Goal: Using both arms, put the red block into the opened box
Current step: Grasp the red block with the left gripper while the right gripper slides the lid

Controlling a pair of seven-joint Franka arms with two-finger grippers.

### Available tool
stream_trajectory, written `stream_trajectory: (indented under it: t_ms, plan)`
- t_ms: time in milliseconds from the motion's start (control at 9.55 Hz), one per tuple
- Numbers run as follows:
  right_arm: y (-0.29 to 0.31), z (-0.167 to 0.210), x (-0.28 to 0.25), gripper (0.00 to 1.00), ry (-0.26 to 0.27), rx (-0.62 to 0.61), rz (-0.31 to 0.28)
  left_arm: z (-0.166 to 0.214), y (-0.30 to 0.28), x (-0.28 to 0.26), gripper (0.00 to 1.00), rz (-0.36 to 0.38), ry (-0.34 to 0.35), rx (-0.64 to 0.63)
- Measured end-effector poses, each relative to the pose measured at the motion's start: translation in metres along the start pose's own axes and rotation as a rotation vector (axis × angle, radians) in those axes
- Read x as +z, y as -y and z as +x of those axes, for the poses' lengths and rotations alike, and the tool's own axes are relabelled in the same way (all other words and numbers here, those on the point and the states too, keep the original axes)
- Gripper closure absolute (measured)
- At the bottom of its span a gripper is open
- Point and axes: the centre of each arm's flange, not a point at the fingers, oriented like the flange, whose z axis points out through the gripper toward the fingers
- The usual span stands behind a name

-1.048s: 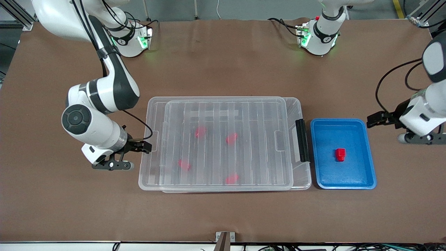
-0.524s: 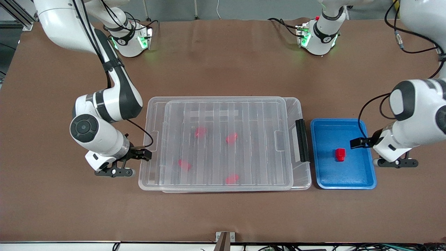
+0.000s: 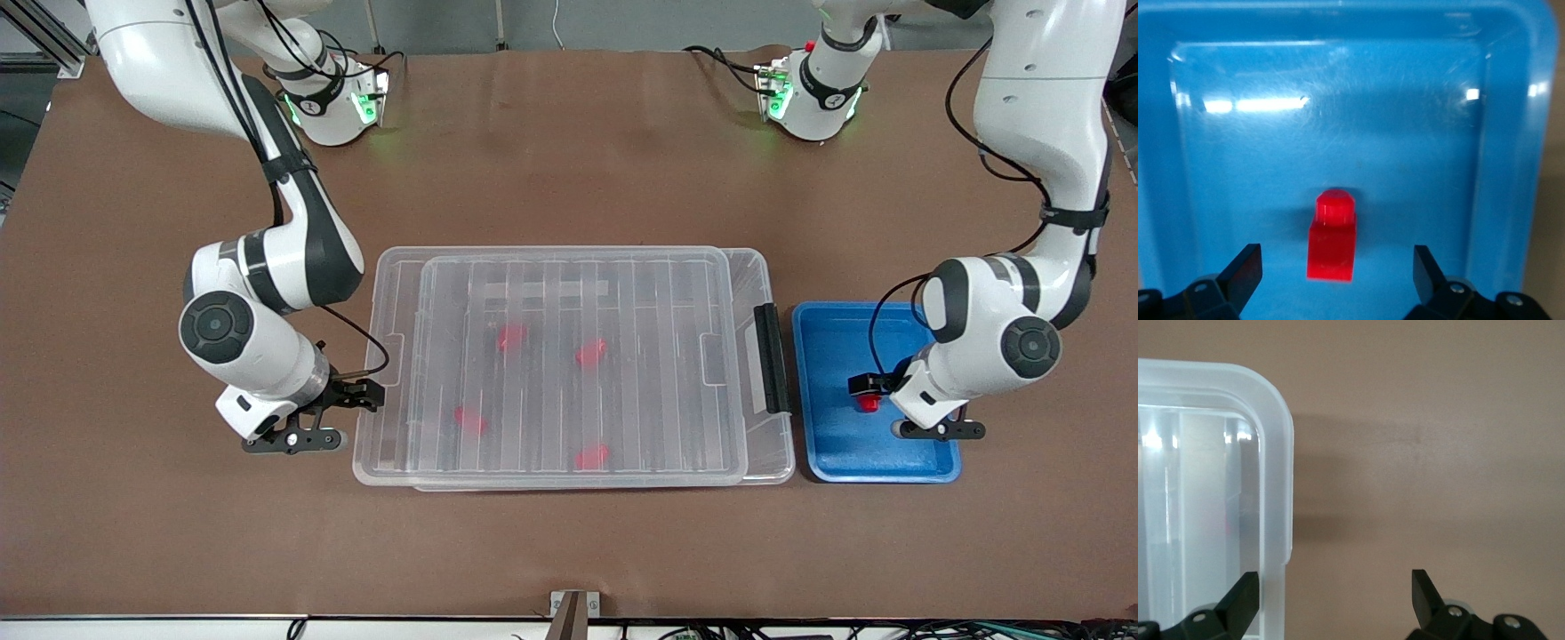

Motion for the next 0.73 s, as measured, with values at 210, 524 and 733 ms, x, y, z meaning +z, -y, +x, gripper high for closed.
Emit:
stream_trajectory:
  t_ms: [210,524,733]
  plan:
    - [-0.02,0.003,0.001,0.0,0.002,-0.031,-0.004,-0.015,0.0,0.028,0.01,0.0,-0.018,0.0]
    - [-0.066,0.009,0.002,0.0,0.007,-0.069,-0.008,-0.017,0.0,0.029,0.15,0.001,-0.022,0.002]
    - [-0.106,0.01,0.002,0.0,0.034,-0.09,-0.013,-0.015,0.0,0.027,0.46,0.001,-0.026,0.004]
